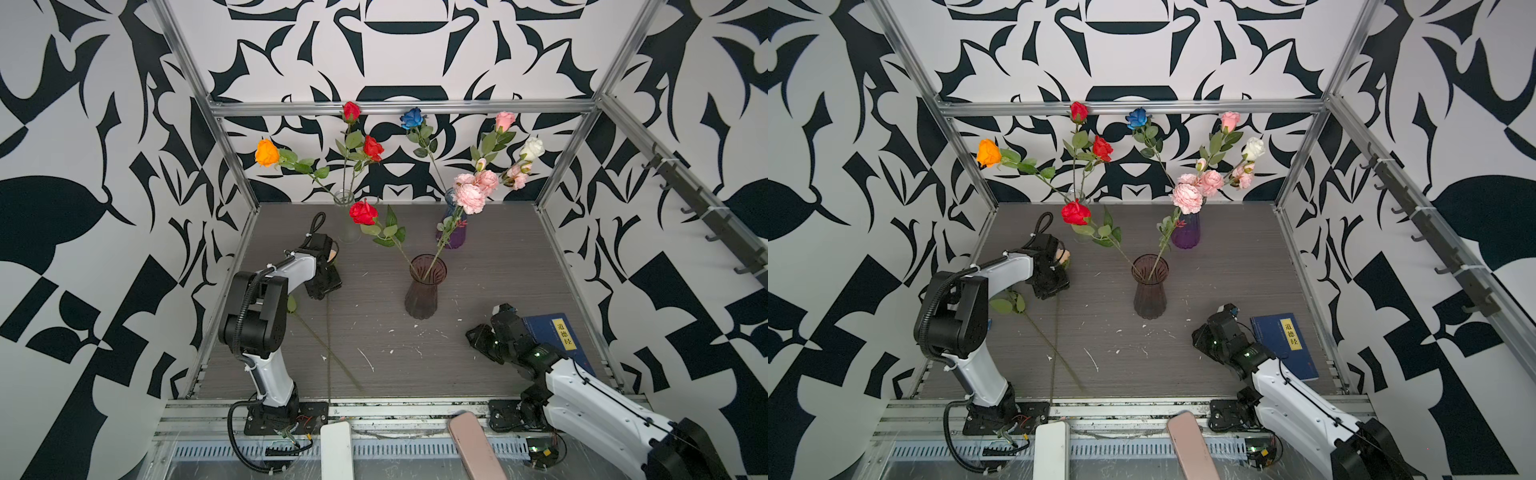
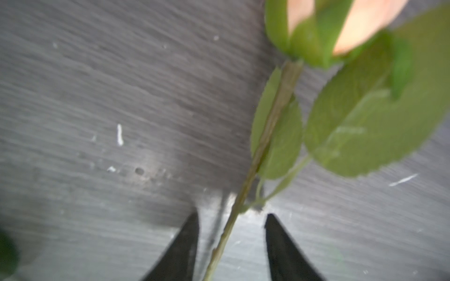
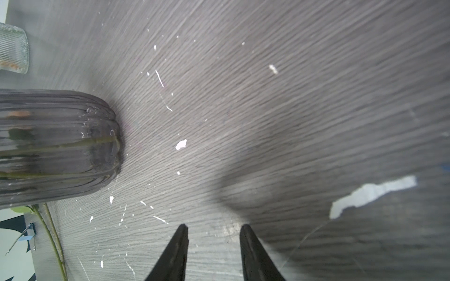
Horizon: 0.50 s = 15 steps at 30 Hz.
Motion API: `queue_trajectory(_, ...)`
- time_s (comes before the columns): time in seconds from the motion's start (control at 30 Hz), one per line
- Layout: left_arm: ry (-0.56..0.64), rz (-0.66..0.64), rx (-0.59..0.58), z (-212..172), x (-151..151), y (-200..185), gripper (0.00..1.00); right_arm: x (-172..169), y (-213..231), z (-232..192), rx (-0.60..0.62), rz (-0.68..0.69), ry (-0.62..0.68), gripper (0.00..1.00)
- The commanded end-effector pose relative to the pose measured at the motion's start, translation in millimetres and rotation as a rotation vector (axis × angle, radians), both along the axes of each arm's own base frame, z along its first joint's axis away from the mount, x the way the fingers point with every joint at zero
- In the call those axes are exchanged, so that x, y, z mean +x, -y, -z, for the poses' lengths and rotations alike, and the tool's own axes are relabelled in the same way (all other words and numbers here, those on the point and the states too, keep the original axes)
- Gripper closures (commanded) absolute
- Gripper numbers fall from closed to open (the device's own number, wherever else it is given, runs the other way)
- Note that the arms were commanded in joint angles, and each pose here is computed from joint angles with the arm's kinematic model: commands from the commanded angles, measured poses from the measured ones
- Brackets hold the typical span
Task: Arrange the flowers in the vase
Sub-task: 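Lower the left gripper to the peach rose on the table and grasp its stem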
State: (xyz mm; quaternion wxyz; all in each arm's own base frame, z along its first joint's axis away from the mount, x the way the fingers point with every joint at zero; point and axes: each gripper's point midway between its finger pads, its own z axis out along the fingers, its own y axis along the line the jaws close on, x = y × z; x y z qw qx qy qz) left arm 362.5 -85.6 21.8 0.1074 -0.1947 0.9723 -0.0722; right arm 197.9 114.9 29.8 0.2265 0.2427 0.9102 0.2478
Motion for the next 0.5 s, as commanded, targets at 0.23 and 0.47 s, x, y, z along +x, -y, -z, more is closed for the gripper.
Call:
queue_trajectory(0.23, -0.119, 0.003, -0.050, 27.9, -8.4, -0.5, 0.80, 1.1, 0.3, -0.3, 0.007, 0.007, 0.003, 0.61)
queue_trajectory(0.47, -0.121, -0.011, -0.064, 27.6, -10.4, -0.6, 1.00, 1.6, 0.1, -0.3, 0.008, 0.006, 0.003, 0.61)
